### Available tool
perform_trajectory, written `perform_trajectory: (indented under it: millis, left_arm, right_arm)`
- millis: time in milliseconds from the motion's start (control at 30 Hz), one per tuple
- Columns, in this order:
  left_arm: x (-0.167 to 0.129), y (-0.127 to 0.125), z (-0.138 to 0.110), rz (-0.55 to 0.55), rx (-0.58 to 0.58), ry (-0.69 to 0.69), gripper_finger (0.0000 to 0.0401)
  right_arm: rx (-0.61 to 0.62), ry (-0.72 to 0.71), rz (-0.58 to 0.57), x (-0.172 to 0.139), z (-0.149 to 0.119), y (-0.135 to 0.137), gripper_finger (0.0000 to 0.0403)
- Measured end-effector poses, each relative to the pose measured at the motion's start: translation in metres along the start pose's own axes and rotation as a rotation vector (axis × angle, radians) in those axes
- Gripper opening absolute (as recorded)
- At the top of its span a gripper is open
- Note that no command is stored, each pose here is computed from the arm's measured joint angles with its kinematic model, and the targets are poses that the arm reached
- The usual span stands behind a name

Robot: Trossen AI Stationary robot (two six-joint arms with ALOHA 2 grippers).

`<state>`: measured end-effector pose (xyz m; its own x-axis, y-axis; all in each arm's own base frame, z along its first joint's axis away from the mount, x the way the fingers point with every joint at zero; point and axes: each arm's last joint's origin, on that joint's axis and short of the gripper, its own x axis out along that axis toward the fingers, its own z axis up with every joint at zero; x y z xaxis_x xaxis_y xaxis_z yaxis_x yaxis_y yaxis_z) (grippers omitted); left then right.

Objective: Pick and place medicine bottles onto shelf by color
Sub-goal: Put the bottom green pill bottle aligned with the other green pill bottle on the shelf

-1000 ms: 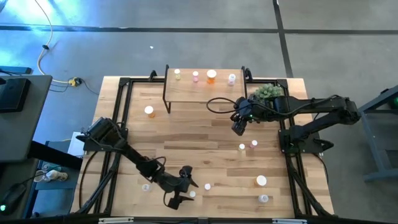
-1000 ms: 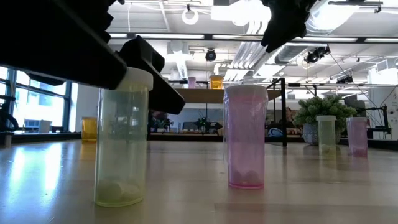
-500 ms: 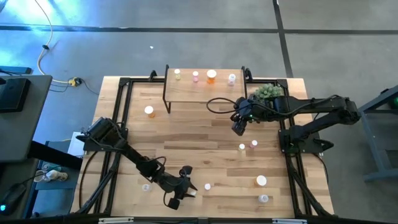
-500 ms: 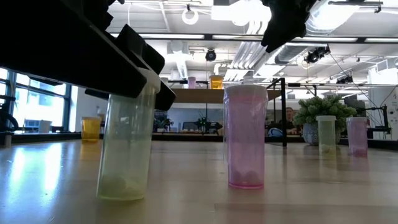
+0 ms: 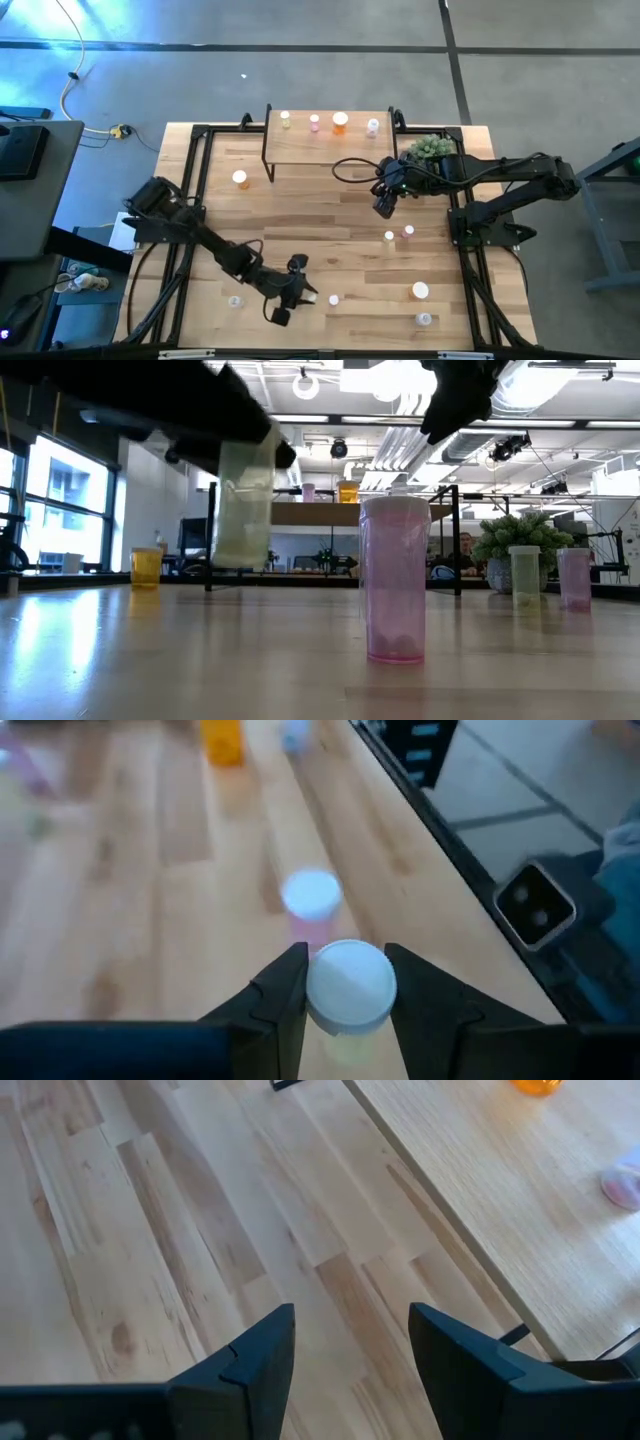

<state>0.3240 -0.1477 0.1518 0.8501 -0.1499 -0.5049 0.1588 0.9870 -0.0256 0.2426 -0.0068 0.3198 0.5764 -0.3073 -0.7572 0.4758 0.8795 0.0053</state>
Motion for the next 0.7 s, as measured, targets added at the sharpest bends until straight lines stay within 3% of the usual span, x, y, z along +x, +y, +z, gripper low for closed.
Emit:
perform_trajectory:
  millis: [267, 700]
  left_arm:
    - [-0.044, 0.035, 0.036, 0.145, 0.046, -0.006, 0.0113]
    - [-0.116, 0.127, 0.068, 0.472, 0.057, -0.007, 0.0113]
  right_arm:
    - [0.0, 0.0, 0.0, 0.0, 0.0, 0.0, 0.0188]
    - [0.0, 0.0, 0.0, 0.0, 0.0, 0.0, 0.0188]
